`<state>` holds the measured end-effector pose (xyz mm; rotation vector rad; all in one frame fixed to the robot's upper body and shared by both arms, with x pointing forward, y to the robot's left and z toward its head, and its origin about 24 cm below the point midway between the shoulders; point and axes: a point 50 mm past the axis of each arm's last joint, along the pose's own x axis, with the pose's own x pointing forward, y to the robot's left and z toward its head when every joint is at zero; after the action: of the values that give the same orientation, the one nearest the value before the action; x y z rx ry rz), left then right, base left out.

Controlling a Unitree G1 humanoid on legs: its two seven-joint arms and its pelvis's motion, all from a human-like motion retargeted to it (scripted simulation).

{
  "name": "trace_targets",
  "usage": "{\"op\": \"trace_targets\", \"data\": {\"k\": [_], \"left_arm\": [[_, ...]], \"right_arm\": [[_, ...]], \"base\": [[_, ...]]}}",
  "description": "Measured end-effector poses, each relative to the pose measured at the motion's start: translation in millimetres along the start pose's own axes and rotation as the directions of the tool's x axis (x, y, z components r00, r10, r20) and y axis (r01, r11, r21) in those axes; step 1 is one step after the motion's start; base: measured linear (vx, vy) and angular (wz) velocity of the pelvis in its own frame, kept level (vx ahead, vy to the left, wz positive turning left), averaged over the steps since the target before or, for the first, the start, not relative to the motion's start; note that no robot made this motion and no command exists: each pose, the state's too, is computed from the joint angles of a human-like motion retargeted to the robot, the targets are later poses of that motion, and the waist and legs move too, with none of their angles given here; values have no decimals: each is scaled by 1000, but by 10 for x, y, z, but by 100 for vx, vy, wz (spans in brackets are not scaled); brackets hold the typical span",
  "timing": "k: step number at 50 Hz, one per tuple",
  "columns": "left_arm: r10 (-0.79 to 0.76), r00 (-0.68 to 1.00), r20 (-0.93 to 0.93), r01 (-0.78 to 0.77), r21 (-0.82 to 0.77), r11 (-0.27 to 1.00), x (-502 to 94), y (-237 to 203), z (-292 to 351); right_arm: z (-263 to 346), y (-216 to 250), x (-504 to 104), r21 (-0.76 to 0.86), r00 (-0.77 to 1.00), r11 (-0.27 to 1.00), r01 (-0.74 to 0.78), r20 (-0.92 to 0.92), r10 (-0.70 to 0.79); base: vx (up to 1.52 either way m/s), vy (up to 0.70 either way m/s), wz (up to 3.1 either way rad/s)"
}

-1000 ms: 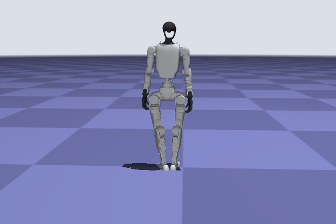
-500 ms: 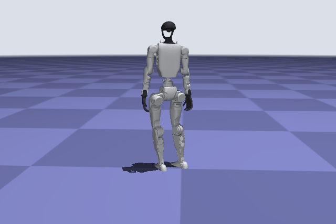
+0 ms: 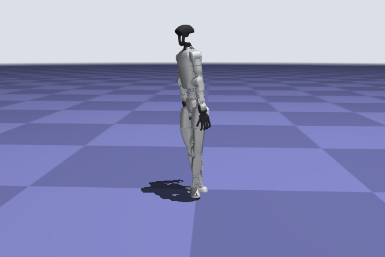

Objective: Upper body actions

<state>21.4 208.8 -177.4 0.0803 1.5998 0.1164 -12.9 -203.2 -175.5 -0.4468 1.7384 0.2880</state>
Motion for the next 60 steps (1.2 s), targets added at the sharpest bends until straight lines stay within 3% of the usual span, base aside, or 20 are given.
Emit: {"op": "trace_targets", "data": {"k": [5, 10, 20, 24, 33, 42, 51, 60], "left_arm": [[20, 986, -168, -40, -112, 993, -4, -9, -440], [25, 961, -274, -47, -72, 996, -37, -60, -694], [-100, 977, -191, 104, 11, 994, -14, -190, -382], [-90, 984, -152, 98, 48, 994, -13, -137, -218], [-115, 986, -123, 124, 64, 990, -8, -172, -160], [-100, 970, -221, 123, 95, 988, -19, -172, -435], [-115, 960, -254, 138, 75, 988, -29, -147, -519], [-111, 970, -218, 133, 89, 987, -18, -115, -425]], "right_arm": [[-121, 84, 17, 30, 1000, 1000, -8, -27, 9], [-87, -9, 21, 70, 1000, 998, 5, 17, -6], [-4, 1, 19, 182, 997, 983, -14, 72, 1], [83, 68, 13, 163, 994, 986, -25, 105, 8], [166, -36, -2, 103, 981, 987, 122, 136, -136], [292, -48, -21, 132, 979, 989, 70, 182, -94], [574, -129, -86, 11, 953, 991, 131, 275, -129], [390, -52, -39, 50, 973, 995, 89, 210, -98]], "base": [[21, 26, 200], [15, 27, 177], [9, 17, 196], [9, -1, 193], [15, -4, 115], [17, -3, 61], [0, -8, 12], [1, -13, -8]]}}
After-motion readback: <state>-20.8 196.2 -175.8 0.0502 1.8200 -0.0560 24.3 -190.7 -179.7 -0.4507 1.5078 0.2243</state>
